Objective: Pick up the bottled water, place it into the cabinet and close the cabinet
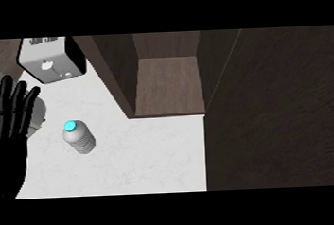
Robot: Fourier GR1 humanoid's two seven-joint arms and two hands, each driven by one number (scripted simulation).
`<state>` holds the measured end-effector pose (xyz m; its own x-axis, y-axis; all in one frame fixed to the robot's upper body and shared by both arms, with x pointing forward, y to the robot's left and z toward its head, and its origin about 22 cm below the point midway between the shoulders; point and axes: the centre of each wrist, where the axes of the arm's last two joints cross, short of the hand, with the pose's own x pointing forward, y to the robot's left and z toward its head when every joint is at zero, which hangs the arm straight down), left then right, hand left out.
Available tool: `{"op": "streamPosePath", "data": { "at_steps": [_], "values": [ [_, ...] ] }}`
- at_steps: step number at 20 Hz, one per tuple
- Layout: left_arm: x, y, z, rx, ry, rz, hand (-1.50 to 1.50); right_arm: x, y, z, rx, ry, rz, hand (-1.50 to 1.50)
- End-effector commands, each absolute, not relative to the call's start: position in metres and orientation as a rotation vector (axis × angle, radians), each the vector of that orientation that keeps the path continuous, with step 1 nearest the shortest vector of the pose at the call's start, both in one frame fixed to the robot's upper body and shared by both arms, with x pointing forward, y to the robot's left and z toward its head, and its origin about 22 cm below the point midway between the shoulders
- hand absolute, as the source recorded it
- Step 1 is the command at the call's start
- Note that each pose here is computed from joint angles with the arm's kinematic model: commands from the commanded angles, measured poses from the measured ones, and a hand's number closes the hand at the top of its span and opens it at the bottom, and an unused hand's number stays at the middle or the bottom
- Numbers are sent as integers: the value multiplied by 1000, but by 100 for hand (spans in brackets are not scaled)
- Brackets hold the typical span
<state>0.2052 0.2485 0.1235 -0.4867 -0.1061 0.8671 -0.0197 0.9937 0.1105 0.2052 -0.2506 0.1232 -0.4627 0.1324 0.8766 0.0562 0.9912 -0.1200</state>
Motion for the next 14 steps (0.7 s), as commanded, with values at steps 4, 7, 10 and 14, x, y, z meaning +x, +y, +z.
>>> {"op": "streamPosePath", "data": {
  "at_steps": [4,7,10,14],
  "values": [
    [244,274,143,109,-2050,-187,-150,176,-257,120,-98,-2076,102,-150],
    [247,276,111,-23,-1876,-69,-150,177,-226,118,263,-1965,204,-150],
    [249,279,130,-12,-1835,-47,-150,151,-237,127,310,-1944,228,-150],
    [222,279,147,-38,-1828,-79,-150,117,-241,132,333,-1935,211,-150]
  ]
}}
